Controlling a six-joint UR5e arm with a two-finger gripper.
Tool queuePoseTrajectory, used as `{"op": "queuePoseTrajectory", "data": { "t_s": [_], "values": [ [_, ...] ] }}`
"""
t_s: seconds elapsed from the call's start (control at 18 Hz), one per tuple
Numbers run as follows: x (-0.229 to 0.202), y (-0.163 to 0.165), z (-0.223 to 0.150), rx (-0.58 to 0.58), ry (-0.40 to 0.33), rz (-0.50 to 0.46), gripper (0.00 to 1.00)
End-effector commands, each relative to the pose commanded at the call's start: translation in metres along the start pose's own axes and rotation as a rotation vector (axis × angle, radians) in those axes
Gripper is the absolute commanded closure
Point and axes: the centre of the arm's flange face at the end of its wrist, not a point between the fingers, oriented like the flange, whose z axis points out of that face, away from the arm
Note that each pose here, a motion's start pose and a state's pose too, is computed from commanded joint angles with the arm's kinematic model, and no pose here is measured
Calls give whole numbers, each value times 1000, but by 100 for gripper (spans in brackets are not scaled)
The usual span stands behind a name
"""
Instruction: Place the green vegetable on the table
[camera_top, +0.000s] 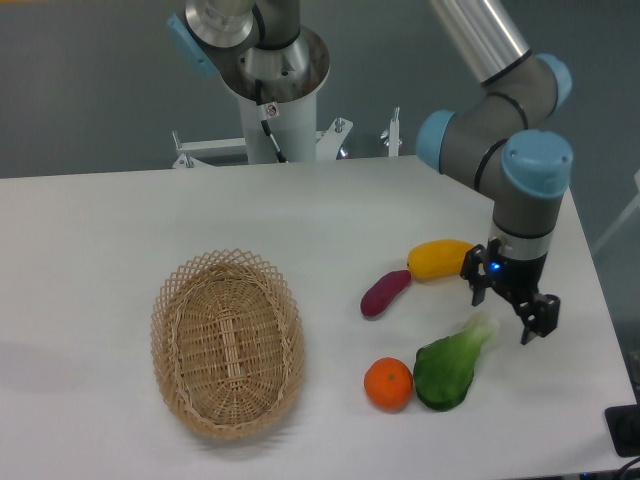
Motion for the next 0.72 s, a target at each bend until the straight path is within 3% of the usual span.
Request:
{"op": "queuePoseTrajectory", "data": {
  "t_s": [0.28,0.44,0.72],
  "values": [
    [8,-49,-35,-14,-15,-97,0],
    [17,-99,-56,-119,-38,-33,0],
    [32,-119,-88,-113,-13,-22,0]
  ]
}}
